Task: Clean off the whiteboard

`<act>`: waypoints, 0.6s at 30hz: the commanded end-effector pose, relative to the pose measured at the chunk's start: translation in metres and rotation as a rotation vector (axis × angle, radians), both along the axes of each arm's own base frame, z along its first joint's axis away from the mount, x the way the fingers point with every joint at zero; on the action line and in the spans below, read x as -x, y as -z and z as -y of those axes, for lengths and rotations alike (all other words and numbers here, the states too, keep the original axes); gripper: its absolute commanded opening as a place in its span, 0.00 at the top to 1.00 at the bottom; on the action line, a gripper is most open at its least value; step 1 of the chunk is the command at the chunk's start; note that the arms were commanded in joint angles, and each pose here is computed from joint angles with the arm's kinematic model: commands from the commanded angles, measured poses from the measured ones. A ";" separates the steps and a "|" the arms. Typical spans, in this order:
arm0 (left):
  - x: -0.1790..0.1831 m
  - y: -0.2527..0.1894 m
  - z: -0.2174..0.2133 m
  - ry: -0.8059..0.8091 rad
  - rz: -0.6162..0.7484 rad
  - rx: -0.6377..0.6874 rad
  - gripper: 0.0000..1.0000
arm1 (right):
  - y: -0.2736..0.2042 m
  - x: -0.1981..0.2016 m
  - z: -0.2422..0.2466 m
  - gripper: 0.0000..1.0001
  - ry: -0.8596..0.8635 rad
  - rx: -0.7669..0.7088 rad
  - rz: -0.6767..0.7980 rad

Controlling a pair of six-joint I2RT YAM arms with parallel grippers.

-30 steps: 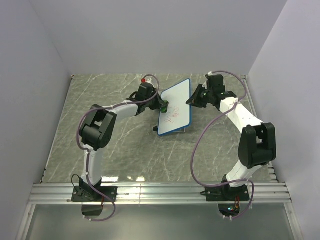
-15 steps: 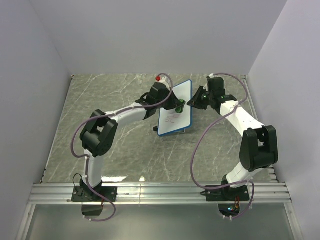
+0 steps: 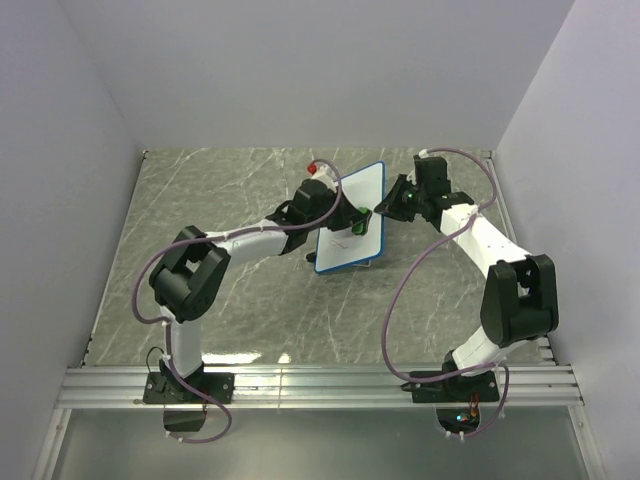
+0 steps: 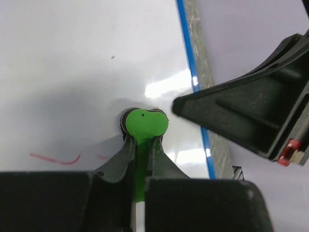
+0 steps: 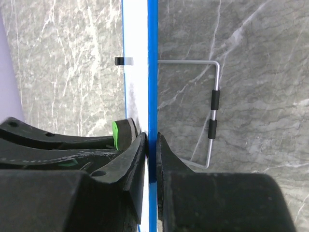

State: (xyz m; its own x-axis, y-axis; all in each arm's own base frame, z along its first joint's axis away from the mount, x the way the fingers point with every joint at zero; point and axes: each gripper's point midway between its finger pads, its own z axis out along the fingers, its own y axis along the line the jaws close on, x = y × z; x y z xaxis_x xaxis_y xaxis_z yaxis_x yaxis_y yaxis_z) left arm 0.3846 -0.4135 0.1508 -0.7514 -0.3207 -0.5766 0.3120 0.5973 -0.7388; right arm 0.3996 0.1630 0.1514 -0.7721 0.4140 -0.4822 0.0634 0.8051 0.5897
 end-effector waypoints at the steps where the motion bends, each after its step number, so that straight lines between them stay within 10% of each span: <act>1: 0.059 0.093 -0.023 0.076 -0.259 -0.162 1.00 | -0.004 0.036 -0.034 1.00 -0.152 -0.035 -0.030; 18: 0.058 0.175 -0.106 -0.100 -0.424 -0.303 1.00 | -0.007 0.050 -0.031 1.00 -0.155 -0.038 -0.014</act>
State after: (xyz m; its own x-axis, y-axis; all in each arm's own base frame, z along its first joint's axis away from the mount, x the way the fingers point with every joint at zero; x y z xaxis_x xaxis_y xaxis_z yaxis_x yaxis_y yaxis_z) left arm 0.3853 -0.3488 0.0913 -0.7757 -0.4038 -0.4850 0.1414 0.6377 -0.7572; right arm 0.3882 0.1614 0.1544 -0.7578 0.4213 -0.4983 0.0567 0.8033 0.5929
